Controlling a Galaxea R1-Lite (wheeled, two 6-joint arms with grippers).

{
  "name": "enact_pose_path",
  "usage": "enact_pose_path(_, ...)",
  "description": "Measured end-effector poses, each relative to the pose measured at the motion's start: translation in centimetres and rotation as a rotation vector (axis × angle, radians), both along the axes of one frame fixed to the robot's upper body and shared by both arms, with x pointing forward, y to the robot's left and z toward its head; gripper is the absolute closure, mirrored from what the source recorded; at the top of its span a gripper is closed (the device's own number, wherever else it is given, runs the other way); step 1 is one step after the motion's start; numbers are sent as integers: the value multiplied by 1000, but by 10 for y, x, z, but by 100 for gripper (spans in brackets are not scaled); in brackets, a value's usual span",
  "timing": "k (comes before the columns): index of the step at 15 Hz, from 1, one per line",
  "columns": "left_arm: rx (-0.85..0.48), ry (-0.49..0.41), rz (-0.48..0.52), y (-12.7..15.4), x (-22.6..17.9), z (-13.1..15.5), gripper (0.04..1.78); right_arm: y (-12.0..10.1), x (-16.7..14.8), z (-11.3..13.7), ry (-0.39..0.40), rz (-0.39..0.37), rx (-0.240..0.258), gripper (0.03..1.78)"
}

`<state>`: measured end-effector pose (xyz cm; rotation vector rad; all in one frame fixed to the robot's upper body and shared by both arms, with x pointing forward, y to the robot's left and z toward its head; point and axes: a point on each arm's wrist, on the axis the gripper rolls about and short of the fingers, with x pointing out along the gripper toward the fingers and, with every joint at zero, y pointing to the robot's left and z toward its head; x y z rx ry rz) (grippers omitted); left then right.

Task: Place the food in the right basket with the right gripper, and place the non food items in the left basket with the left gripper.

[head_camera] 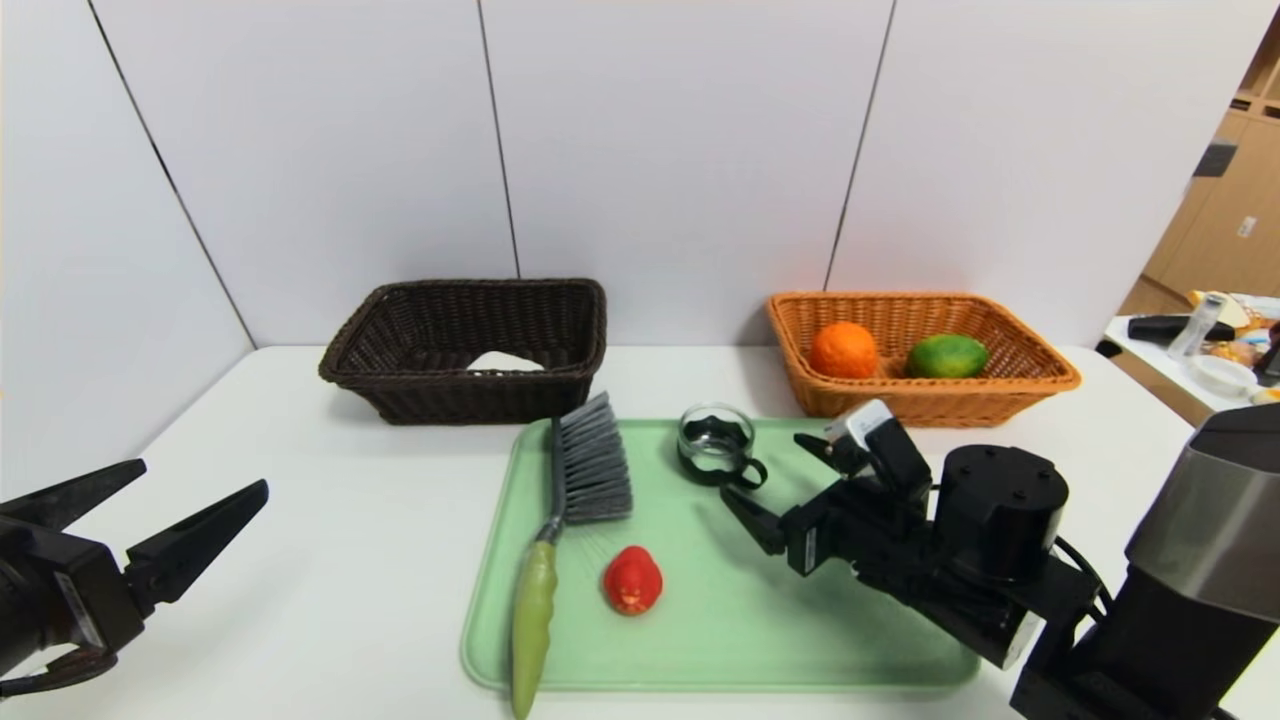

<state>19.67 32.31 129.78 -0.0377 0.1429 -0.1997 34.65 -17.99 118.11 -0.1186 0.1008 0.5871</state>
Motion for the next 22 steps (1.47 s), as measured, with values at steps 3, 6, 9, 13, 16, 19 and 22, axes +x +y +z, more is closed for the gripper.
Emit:
enact_pose_path(3, 0, -3, -1, 0, 0, 1, 13, 9, 14, -6, -11, -1, 2, 12)
enact_pose_path(6, 0, -4, -1, 0, 0, 1, 13, 16, 27, -15, -14, -1, -1, 12)
enact_pose_path(9, 1, -4, -1, 0, 0, 1, 13, 24, 38, -22, -19, 1, 3, 12)
enact_pose_path(13, 2, -2, -1, 0, 0, 0, 13, 33, 51, -29, -33, 1, 14, 12)
enact_pose_path(16, 2, -2, 0, 0, 0, 0, 13, 36, 54, -33, -32, 5, 18, 12)
enact_pose_path(19, 2, -2, 0, 0, 0, 0, 13, 37, 55, -34, -30, 1, 17, 53)
enact_pose_path(22, 3, -2, -1, 0, 0, 0, 13, 37, 56, -34, -31, 0, 17, 61)
